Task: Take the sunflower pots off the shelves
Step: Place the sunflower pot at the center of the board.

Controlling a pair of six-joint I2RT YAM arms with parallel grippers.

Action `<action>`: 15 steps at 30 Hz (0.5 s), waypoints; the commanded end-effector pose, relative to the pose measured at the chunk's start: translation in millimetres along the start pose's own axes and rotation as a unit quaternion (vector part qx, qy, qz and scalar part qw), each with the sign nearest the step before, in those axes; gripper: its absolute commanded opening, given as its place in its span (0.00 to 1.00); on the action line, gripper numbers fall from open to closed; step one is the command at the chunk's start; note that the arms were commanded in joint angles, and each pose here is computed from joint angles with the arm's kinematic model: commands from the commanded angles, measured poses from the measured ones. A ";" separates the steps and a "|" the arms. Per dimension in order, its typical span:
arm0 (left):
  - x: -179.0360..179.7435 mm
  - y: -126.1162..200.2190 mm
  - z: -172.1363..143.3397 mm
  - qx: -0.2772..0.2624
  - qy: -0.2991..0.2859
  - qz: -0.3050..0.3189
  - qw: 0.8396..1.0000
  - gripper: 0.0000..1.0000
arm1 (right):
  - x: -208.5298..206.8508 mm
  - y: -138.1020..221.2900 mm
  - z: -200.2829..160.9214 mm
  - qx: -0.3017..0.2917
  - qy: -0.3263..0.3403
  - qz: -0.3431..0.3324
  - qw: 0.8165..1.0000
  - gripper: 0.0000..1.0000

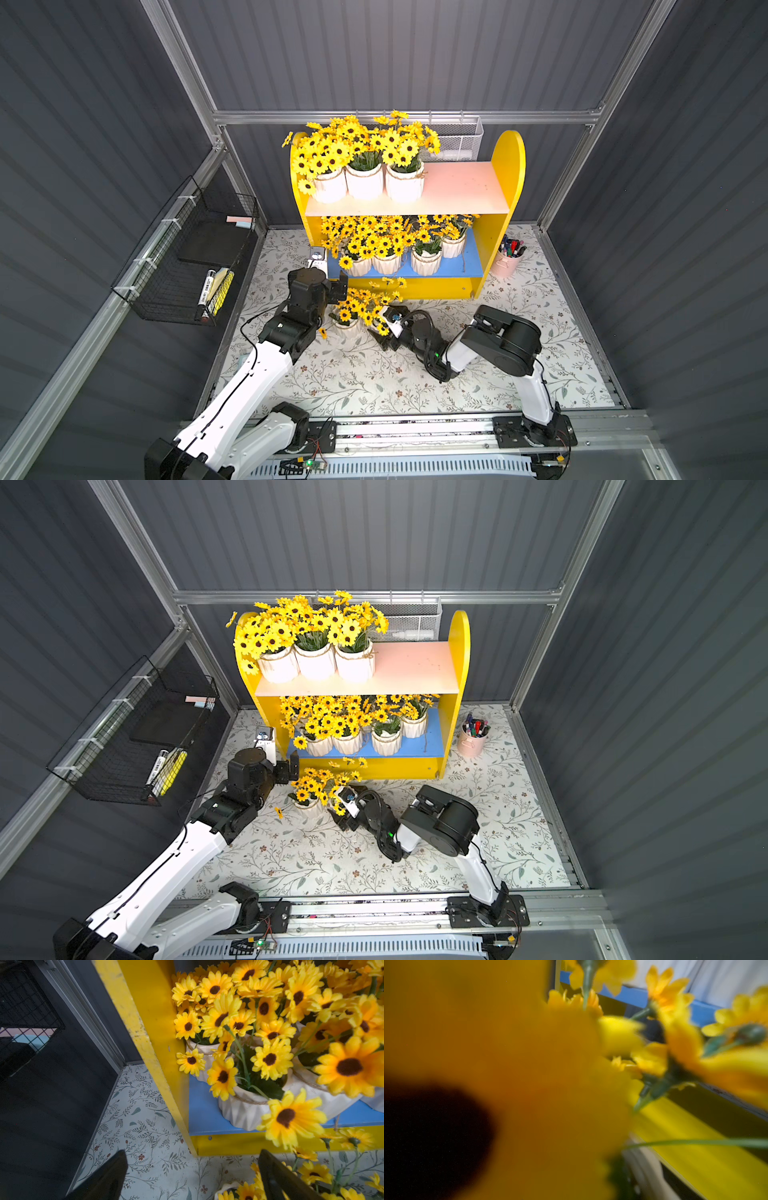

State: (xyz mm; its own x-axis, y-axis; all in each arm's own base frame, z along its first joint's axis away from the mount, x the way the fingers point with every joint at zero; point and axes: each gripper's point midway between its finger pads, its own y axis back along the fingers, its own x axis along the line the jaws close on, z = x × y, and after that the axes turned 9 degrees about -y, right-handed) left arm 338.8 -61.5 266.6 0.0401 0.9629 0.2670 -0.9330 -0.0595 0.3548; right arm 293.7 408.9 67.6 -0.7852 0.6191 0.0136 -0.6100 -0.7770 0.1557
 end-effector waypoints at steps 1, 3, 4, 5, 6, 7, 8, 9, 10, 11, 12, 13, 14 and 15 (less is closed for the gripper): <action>0.7 1.4 3.7 -0.013 0.001 -0.001 1.000 1.00 | 2.7 -6.2 16.0 -0.040 -0.002 0.008 0.999 0.00; 0.1 1.4 4.4 -0.014 0.001 -0.004 1.000 0.99 | 2.0 -8.6 5.6 -0.030 -0.004 0.006 1.000 0.04; -0.4 0.9 4.0 -0.013 0.000 -0.004 1.000 0.99 | 2.0 -10.2 -0.5 -0.025 -0.005 0.006 1.000 0.23; -1.1 0.8 3.9 -0.013 0.001 -0.006 1.000 0.99 | 2.8 -11.7 -6.0 -0.020 -0.002 0.008 1.000 0.46; -1.1 1.2 4.2 -0.014 0.001 -0.007 1.000 0.99 | 2.7 -12.0 -8.8 -0.018 -0.002 0.006 1.000 0.60; -1.4 1.2 4.4 -0.014 0.002 -0.008 1.000 1.00 | 1.1 -12.2 -11.0 -0.015 -0.003 -0.002 1.000 0.82; -2.1 1.3 4.6 -0.014 0.002 -0.010 1.000 0.99 | 0.0 -12.1 -10.1 -0.016 -0.002 -0.008 1.000 0.98; -2.5 1.1 5.2 -0.015 0.002 -0.011 1.000 1.00 | -0.1 -11.7 -6.9 -0.020 -0.001 -0.010 1.000 0.99; -3.8 0.7 4.4 -0.014 0.002 -0.014 1.000 0.99 | 0.8 -10.0 -2.1 -0.024 0.001 -0.010 1.000 0.99; -4.5 0.4 4.0 -0.013 0.003 -0.016 1.000 0.99 | -0.7 -8.2 5.2 -0.030 -0.007 -0.014 0.999 0.99; -5.6 0.3 4.8 -0.014 0.003 -0.019 1.000 0.99 | -1.9 -6.6 11.0 -0.036 -0.011 -0.017 0.999 0.99; -5.9 0.2 5.1 -0.013 0.003 -0.020 1.000 0.99 | -2.3 -4.5 16.0 -0.038 -0.013 -0.018 0.999 0.99; -6.5 0.1 5.3 -0.013 0.003 -0.021 1.000 0.99 | -0.5 -2.8 19.6 -0.037 -0.013 -0.013 0.999 0.99; -7.0 0.2 5.7 -0.013 0.003 -0.023 1.000 0.99 | 1.4 -1.3 21.7 -0.036 -0.011 -0.007 0.999 0.99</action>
State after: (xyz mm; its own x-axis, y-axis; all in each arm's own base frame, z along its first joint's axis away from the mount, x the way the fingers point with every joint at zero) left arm 339.5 -66.9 266.0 0.0663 0.9650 0.2539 -0.9350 -0.0288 0.3535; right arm 298.0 414.3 66.7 -0.7737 0.6327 0.0311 -0.6249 -0.7704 0.1264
